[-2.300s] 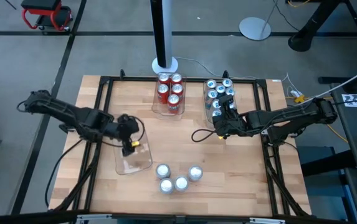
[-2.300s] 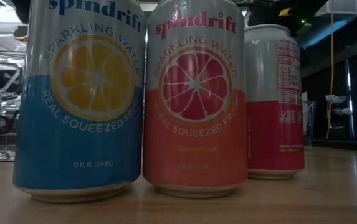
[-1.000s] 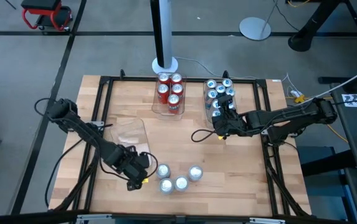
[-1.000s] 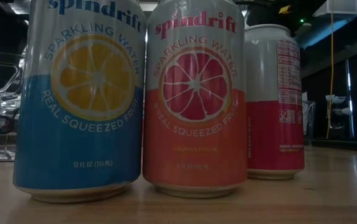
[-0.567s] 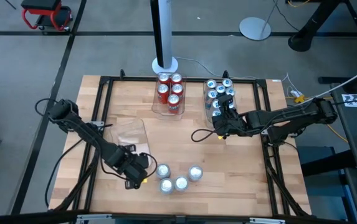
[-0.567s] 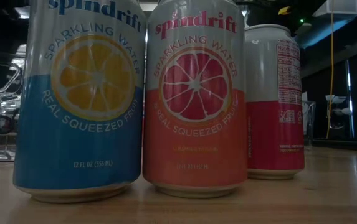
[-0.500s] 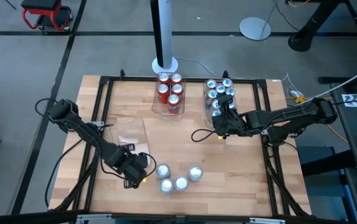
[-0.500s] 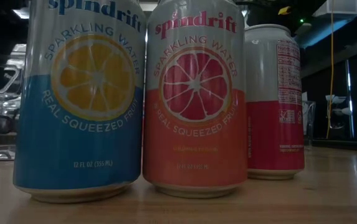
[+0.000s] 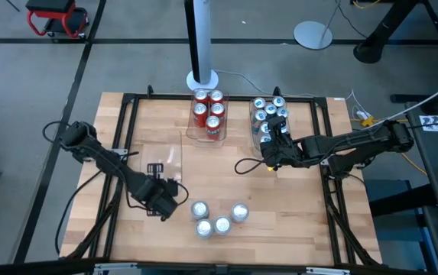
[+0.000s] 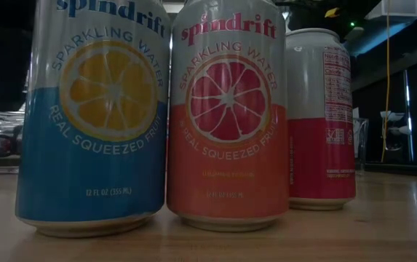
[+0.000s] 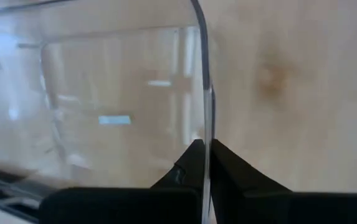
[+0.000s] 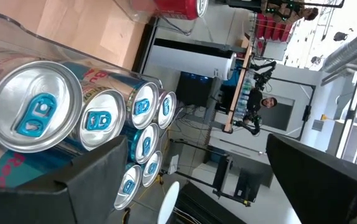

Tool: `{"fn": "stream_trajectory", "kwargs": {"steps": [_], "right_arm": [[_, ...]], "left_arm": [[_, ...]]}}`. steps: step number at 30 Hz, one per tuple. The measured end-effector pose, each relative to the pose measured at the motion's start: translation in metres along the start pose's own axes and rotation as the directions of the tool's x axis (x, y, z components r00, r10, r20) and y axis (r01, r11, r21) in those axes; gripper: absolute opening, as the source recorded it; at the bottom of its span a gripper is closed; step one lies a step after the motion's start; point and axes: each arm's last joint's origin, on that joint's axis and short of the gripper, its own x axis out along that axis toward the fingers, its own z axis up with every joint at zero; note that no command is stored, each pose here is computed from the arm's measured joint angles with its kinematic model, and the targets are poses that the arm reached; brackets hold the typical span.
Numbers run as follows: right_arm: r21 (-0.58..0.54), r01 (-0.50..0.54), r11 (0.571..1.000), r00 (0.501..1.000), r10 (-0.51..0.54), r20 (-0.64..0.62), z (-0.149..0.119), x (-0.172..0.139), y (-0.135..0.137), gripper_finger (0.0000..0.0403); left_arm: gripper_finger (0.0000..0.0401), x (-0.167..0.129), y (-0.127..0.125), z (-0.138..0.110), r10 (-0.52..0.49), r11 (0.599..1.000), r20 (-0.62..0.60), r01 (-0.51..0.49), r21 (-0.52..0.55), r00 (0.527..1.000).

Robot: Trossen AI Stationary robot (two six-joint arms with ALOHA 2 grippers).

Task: Sort soda cans
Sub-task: Move the bottom left transparent bin to the top left of the table

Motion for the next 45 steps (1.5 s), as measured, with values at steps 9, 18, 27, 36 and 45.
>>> {"fn": "stream_trajectory", "kwargs": {"steps": [9,18,27,36,45], "right_arm": [[-0.001,0.000,1.000,1.000,0.000,0.000,0.000,0.000,0.000,0.0380],[-0.010,0.004,1.000,1.000,-0.004,0.005,0.001,0.000,-0.001,0.0380],[-0.011,0.014,1.000,1.000,-0.014,0.019,0.005,0.001,-0.001,0.0380],[-0.016,0.015,1.000,1.000,-0.015,0.019,0.005,0.001,-0.002,0.0380],[-0.015,0.015,1.000,1.000,-0.015,0.019,0.005,0.001,-0.002,0.0380]], "left_arm": [[0.0004,0.021,0.038,0.001,0.110,0.994,-0.066,-0.107,0.038,0.992],[0.0003,0.051,0.074,-0.028,0.181,0.983,-0.166,-0.183,0.003,0.969],[0.0003,0.066,0.099,-0.036,0.252,0.968,-0.211,-0.240,0.078,0.944],[0.0011,0.070,0.112,-0.034,0.244,0.969,-0.240,-0.244,0.030,0.940],[0.0012,0.071,0.113,-0.033,0.240,0.970,-0.238,-0.241,0.023,0.941]]}}
